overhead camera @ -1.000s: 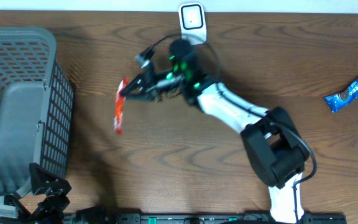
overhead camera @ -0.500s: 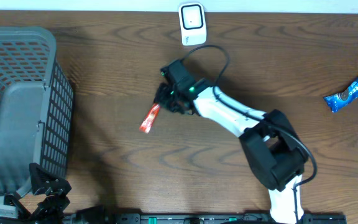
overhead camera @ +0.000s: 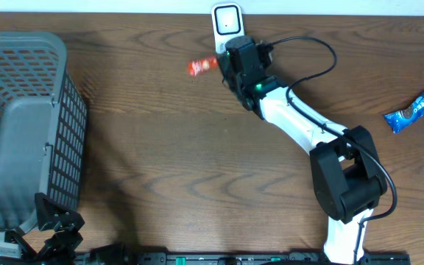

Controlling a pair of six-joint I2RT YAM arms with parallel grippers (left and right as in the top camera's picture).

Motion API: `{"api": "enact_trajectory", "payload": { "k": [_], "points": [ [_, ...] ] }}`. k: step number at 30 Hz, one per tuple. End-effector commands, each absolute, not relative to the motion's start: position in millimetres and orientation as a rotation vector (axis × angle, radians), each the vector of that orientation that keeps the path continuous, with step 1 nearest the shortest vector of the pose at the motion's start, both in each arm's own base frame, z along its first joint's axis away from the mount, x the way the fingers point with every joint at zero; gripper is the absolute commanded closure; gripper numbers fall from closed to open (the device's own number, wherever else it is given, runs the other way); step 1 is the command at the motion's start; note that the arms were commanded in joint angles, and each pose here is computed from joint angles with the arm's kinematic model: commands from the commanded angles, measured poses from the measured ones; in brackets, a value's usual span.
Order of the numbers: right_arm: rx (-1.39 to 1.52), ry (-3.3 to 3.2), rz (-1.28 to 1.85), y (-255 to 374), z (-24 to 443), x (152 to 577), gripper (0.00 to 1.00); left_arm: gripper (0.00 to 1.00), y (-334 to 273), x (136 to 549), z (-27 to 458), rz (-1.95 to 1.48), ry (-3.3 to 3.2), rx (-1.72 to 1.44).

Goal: Scan the item barcode
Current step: 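Carry the Nescafe stick to the white scanner and hold it there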

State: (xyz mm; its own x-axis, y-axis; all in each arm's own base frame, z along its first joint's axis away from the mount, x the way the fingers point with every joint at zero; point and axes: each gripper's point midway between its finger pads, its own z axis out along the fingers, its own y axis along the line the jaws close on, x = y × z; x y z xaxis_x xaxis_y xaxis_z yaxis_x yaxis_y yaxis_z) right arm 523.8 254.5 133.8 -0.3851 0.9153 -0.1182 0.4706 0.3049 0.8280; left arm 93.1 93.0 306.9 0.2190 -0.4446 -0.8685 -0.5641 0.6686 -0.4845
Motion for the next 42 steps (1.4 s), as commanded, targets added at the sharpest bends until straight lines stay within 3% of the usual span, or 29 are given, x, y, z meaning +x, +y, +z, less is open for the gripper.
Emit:
{"api": "enact_trajectory", "payload": {
  "k": [1,15,26,42],
  "points": [
    [1.379,1.750,0.995,220.8,152.5,552.2,0.98,0.02,93.4,92.2,308.0,0.116,1.409,-0.902],
    [1.685,1.605,1.054,211.3,109.1,656.8,0.98,0.02,93.4,92.2,308.0,0.116,1.409,-0.902],
    [1.709,1.592,0.877,163.5,144.4,663.9,0.98,0.02,93.4,92.2,308.0,0.116,1.409,-0.902],
    [1.871,1.780,0.973,174.9,113.7,646.2,0.98,0.02,93.4,92.2,308.0,0.116,1.409,-0.902]
  ]
}}
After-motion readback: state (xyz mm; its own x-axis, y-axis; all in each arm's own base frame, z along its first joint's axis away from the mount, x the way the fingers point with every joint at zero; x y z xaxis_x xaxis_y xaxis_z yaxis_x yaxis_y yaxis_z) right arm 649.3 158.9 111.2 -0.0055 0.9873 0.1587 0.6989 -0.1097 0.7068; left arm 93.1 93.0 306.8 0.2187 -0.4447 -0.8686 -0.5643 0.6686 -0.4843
